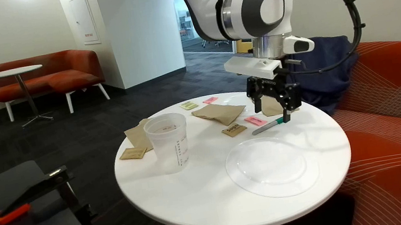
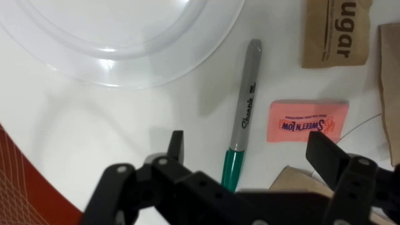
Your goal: Put the pen in the cup
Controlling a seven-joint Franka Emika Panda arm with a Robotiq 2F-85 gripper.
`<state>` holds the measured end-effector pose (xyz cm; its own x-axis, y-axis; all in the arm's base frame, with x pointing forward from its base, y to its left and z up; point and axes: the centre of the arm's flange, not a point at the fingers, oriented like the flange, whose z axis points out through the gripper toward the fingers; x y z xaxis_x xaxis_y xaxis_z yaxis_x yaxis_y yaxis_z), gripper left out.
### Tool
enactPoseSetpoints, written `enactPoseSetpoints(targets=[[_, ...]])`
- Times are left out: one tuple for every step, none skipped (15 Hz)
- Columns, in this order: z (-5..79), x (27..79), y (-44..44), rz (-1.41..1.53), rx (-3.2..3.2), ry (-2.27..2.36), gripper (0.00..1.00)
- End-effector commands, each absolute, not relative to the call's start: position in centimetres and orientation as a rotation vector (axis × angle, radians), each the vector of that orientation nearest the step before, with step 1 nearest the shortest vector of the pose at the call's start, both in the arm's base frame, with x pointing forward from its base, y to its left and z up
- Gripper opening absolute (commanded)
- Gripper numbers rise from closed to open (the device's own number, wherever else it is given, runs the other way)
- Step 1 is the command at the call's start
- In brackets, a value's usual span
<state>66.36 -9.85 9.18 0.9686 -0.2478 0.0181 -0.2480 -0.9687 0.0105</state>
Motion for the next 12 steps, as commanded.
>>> enactPoseSetpoints(targets=[[8.7,67.5,-10.1,0.061,3.105,-0.441,1.0],[8.6,67.6,-10.2,0.06,3.105,-0.444,1.0],[8.5,67.7,-10.2,0.059,3.104,-0.445,1.0],[8.3,67.8,-10.3,0.058,3.105,-0.447,1.0],[8.2,67.9,-10.3,0.057,3.104,-0.45,1.0],[8.1,68.1,-10.4,0.058,3.103,-0.452,1.0],[8.0,68.2,-10.5,0.057,3.104,-0.454,1.0],[7.8,68.3,-10.5,0.055,3.104,-0.457,1.0],[7.7,68.4,-10.6,0.054,3.104,-0.458,0.99],[7.6,68.4,-10.6,0.054,3.103,-0.46,0.75],[7.5,68.5,-10.7,0.053,3.101,-0.463,0.74],[7.3,68.6,-10.7,0.053,3.1,-0.47,0.69]])
